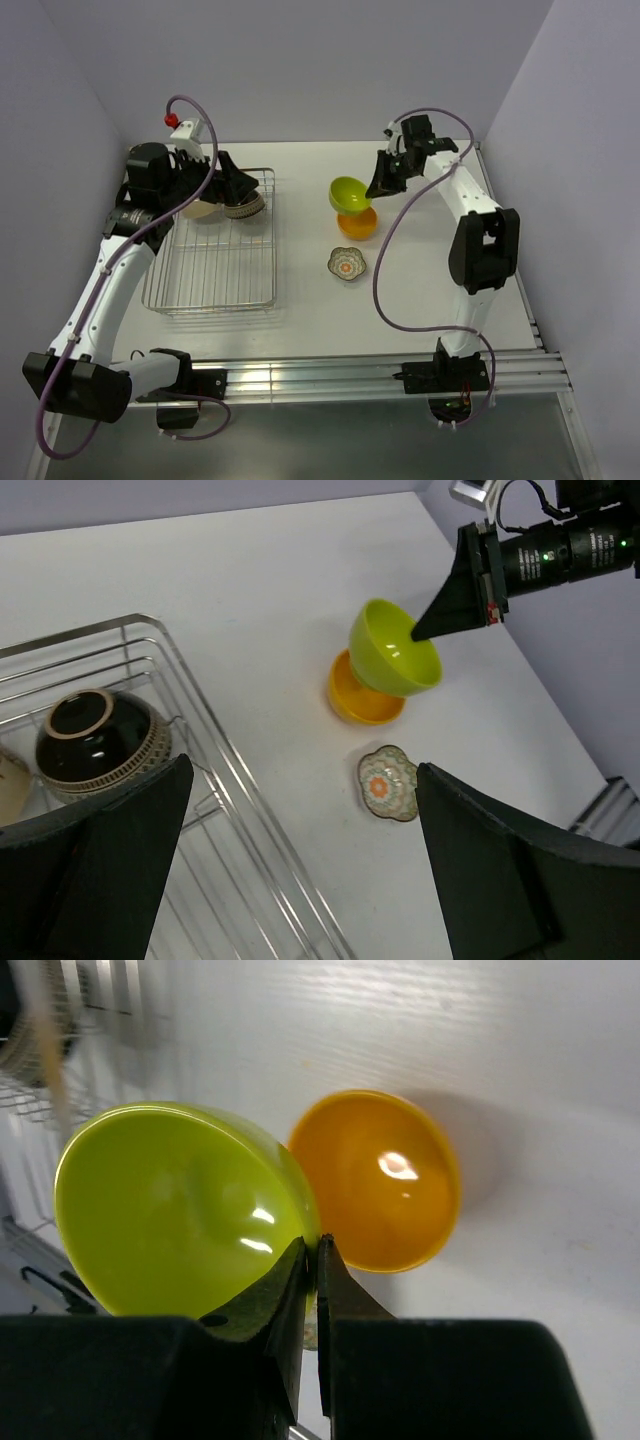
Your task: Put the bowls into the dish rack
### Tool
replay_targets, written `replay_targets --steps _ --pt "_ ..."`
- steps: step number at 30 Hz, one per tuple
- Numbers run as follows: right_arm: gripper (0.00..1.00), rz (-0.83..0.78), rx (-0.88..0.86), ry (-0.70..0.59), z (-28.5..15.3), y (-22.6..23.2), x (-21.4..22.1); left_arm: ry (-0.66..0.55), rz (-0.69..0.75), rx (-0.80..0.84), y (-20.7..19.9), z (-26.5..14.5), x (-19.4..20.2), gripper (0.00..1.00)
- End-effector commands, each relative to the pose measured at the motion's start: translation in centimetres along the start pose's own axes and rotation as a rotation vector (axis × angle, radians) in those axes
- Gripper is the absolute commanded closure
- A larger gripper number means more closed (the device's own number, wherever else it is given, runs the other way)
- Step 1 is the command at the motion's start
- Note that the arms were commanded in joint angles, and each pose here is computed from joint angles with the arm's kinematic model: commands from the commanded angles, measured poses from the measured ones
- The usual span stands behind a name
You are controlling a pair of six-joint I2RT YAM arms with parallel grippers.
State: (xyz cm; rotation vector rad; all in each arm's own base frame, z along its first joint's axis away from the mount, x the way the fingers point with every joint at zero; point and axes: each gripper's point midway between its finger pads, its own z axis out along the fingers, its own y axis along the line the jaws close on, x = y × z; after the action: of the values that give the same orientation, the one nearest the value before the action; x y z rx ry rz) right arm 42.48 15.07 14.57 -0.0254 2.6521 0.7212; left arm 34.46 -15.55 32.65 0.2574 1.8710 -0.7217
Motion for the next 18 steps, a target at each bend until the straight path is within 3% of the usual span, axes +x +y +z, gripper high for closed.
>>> replay_targets --steps 1,12,18 --pt "1.00 -0.114 -0.220 -0.199 -5.7 6.2 -3.2 0.000 -0.076 0.158 -3.9 -1.0 -2.0 0.00" --pt "1.00 -0.157 -0.451 -0.388 -12.2 13.7 -5.2 0.045 -0.418 0.469 -9.4 -1.2 -2.7 0.01" --pt "1.00 -0.219 -0.420 -0.408 -12.7 15.9 -4.3 -0.023 -0.415 0.478 -10.5 -0.4 -3.3 0.01"
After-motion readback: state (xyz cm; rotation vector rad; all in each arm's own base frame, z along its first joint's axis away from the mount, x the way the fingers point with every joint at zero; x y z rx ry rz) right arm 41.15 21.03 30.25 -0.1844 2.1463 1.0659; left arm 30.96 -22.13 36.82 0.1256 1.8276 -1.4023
